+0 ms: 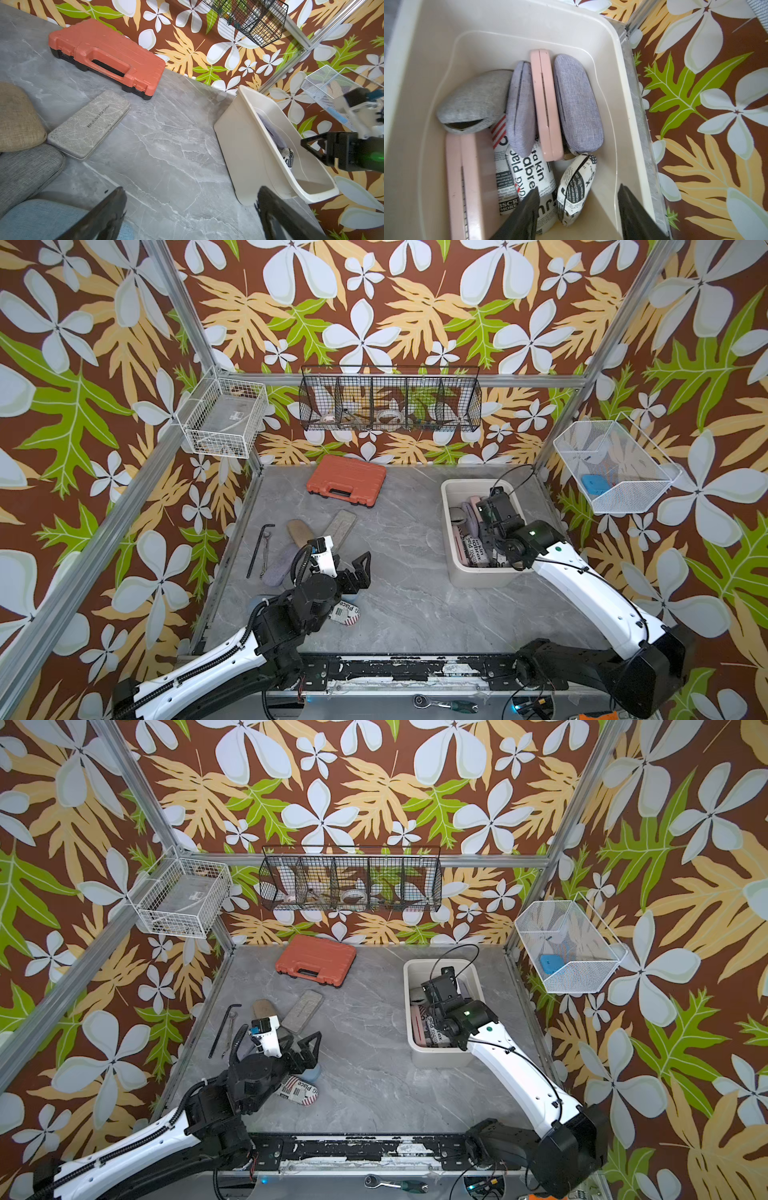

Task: Put the glasses cases into the storage boxes
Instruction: Place the glasses case in the storage box, then pick up the glasses case at the center of the board.

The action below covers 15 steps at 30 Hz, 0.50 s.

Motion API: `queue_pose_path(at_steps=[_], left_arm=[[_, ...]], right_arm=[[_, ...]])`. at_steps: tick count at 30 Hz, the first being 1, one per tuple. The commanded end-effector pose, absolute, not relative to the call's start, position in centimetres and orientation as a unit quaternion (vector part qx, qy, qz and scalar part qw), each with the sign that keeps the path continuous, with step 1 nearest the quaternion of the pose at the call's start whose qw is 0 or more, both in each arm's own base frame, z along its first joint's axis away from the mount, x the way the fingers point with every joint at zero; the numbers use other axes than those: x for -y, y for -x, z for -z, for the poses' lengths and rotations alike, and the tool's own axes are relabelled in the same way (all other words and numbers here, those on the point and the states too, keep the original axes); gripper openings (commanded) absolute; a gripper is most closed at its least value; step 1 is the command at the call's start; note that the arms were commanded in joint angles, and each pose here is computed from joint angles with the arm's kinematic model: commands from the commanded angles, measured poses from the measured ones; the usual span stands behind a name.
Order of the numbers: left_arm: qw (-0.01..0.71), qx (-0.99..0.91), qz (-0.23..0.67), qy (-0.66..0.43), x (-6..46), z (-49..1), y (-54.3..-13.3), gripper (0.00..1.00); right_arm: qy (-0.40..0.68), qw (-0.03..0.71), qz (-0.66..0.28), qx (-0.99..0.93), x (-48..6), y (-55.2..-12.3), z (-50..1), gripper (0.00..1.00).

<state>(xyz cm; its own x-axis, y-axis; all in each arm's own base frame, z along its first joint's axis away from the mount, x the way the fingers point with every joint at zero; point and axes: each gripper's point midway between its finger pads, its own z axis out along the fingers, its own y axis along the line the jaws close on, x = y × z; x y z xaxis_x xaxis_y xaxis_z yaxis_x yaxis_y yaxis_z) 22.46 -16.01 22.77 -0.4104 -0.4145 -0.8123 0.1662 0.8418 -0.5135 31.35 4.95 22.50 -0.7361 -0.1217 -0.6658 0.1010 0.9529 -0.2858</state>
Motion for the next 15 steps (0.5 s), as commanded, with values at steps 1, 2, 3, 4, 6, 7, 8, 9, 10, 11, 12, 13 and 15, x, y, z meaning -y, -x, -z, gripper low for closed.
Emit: queue_pose_path(at_steps=[1, 2, 3, 4, 6, 7, 8, 9, 10, 11, 12, 13, 15], left_arm=[[0.544, -0.792, 0.250, 0.118, 14.6, -22.8, -22.8, 1.00], [0.544, -0.793, 0.240, 0.132, 13.9, -22.6, -22.8, 1.00], [0.542, -0.795, 0.229, 0.143, 13.4, -22.3, -22.8, 1.00], [0.540, -0.798, 0.218, 0.156, 12.7, -22.0, -22.7, 1.00], [0.535, -0.801, 0.196, 0.185, 11.3, -21.3, -22.5, 1.00], [0.532, -0.802, 0.182, 0.202, 10.3, -21.0, -22.3, 1.00], [0.527, -0.803, 0.170, 0.219, 9.5, -20.6, -22.0, 1.00], [0.522, -0.805, 0.159, 0.231, 8.8, -20.2, -21.7, 1.00], [0.516, -0.806, 0.151, 0.247, 8.0, -19.8, -21.4, 1.00], [0.508, -0.808, 0.146, 0.259, 7.6, -19.3, -21.2, 1.00], [0.500, -0.812, 0.142, 0.265, 7.3, -18.8, -21.0, 0.99], [0.488, -0.816, 0.139, 0.277, 6.9, -18.1, -20.8, 0.98], [0.465, -0.823, 0.130, 0.298, 6.2, -16.8, -20.5, 0.98]], right_arm=[[0.012, 0.381, 0.098, -0.919, -6.3, -31.0, -23.9, 0.62], [0.012, 0.394, 0.074, -0.916, -6.9, -31.0, -24.7, 0.63], [0.015, 0.407, 0.049, -0.912, -7.5, -30.9, -25.5, 0.63], [0.015, 0.423, 0.022, -0.906, -8.2, -30.8, -26.3, 0.64], [0.017, 0.448, -0.027, -0.893, -9.4, -30.7, -27.9, 0.66], [0.020, 0.458, -0.055, -0.887, -10.2, -30.6, -28.6, 0.66], [0.025, 0.467, -0.083, -0.880, -11.0, -30.5, -29.2, 0.67], [0.030, 0.471, -0.107, -0.875, -11.8, -30.5, -29.6, 0.67], [0.035, 0.475, -0.135, -0.869, -12.7, -30.4, -29.9, 0.68], [0.041, 0.475, -0.162, -0.864, -13.6, -30.3, -30.0, 0.68], [0.044, 0.474, -0.178, -0.861, -14.2, -30.3, -30.0, 0.68], [0.046, 0.471, -0.190, -0.860, -14.7, -30.3, -29.9, 0.68], [0.047, 0.465, -0.197, -0.862, -15.1, -30.4, -29.2, 0.68]])
